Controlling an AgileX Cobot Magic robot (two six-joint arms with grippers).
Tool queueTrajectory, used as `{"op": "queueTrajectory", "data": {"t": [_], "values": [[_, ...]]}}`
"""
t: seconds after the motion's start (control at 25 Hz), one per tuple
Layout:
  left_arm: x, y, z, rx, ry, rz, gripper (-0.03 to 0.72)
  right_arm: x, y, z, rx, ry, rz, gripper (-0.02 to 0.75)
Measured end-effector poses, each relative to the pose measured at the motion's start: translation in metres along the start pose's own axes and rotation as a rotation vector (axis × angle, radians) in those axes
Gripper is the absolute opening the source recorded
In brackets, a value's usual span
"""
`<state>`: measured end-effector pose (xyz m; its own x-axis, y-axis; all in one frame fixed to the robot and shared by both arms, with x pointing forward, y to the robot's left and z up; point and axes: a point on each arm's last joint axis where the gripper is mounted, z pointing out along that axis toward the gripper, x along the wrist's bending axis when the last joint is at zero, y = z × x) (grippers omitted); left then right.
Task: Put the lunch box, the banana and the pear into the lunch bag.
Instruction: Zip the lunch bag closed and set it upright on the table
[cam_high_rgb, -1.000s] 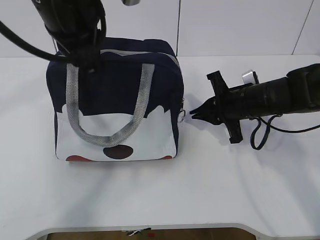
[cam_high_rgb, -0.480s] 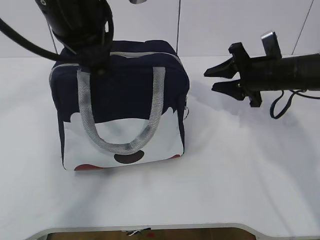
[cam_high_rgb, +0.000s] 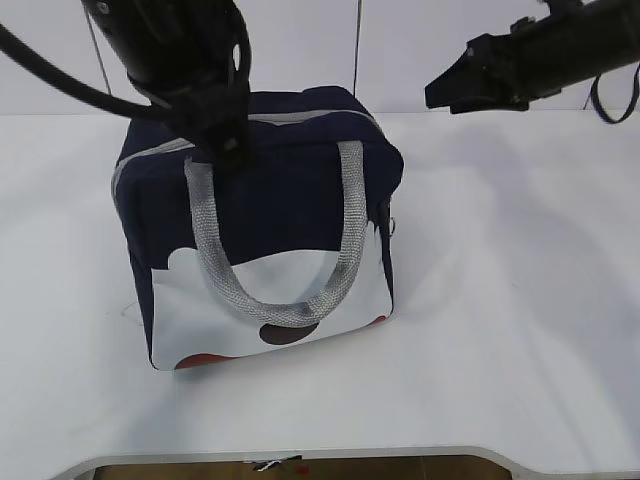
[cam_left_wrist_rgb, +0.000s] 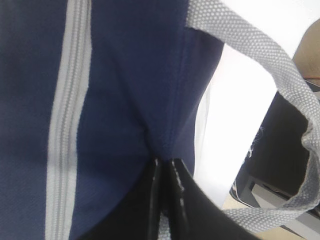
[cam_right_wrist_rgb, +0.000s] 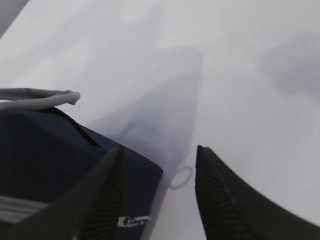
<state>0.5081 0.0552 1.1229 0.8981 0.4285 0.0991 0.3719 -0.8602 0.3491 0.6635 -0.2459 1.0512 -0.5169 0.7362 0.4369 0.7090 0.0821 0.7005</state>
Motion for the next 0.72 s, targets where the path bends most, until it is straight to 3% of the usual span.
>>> {"op": "queueTrajectory", "data": {"t": [0.4,0.48,0.6,0.72], "values": [[0.003,0.002,0.010,0.026,0.008,0.030,0.029,0.027,0.030,-0.053,0.150,-0.154,-0.323,0.387],[0.002,0.002,0.010,0.023,-0.001,0.024,0.095,0.032,0.032,-0.060,0.152,-0.166,-0.344,0.387],[0.002,0.003,0.010,0.015,-0.006,-0.007,0.290,0.039,0.035,-0.068,0.139,-0.175,-0.362,0.387],[0.002,0.004,0.010,0.011,-0.005,-0.028,0.440,0.045,0.035,-0.077,0.148,-0.194,-0.378,0.387]]}}
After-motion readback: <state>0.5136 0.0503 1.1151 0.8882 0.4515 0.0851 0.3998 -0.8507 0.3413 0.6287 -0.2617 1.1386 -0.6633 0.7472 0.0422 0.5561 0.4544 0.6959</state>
